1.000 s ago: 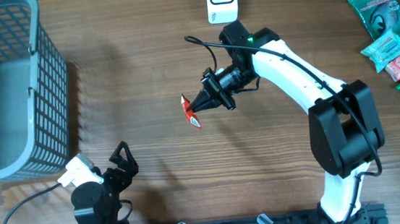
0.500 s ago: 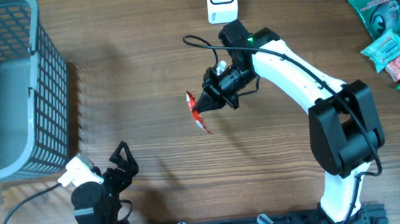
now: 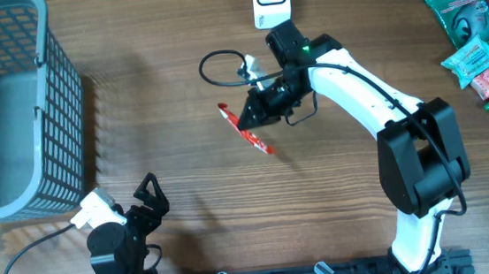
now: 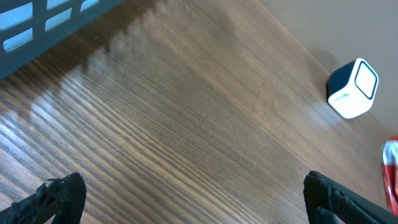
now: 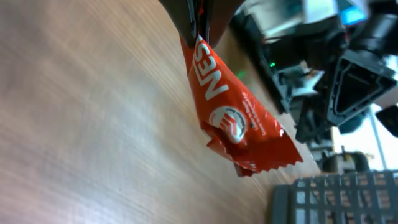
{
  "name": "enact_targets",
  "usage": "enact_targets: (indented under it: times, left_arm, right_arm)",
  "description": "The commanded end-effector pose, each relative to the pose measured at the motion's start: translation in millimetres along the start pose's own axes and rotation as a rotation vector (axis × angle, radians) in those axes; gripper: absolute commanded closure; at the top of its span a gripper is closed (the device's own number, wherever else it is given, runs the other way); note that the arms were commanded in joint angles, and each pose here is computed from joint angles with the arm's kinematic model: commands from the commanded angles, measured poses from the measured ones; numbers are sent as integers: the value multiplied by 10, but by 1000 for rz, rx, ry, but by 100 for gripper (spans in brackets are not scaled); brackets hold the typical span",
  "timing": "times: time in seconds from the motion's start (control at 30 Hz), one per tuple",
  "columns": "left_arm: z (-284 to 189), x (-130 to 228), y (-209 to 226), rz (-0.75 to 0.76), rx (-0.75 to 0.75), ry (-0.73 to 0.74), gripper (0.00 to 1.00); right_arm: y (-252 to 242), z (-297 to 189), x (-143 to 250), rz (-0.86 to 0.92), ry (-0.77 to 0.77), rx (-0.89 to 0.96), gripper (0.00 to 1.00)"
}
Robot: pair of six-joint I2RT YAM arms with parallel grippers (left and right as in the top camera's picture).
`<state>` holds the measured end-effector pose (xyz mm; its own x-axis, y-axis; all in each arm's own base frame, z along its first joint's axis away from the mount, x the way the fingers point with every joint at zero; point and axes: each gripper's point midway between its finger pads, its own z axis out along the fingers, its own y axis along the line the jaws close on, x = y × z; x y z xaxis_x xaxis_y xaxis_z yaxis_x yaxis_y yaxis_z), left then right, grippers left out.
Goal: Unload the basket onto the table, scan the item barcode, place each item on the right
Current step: 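Hold the Nescafe stick barcode up to the white scanner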
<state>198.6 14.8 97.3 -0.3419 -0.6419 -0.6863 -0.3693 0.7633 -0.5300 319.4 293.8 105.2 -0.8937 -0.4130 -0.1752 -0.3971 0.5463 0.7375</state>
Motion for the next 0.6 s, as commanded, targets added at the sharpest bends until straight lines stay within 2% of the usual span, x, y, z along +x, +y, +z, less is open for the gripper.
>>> enact_targets:
  times: [0.0, 0.33, 0.57]
  left_arm:
    - [20, 28, 30, -3, -11, 5, 0]
    - [20, 28, 30, -3, -11, 5, 0]
    - [20, 28, 30, -3, -11, 5, 0]
  right_arm:
    - [50, -100, -302, -195, -100, 48, 96]
    - [-181, -613, -1225, -380, -399, 438, 96]
    - [-362, -1349, -1920, -460, -737, 830, 96]
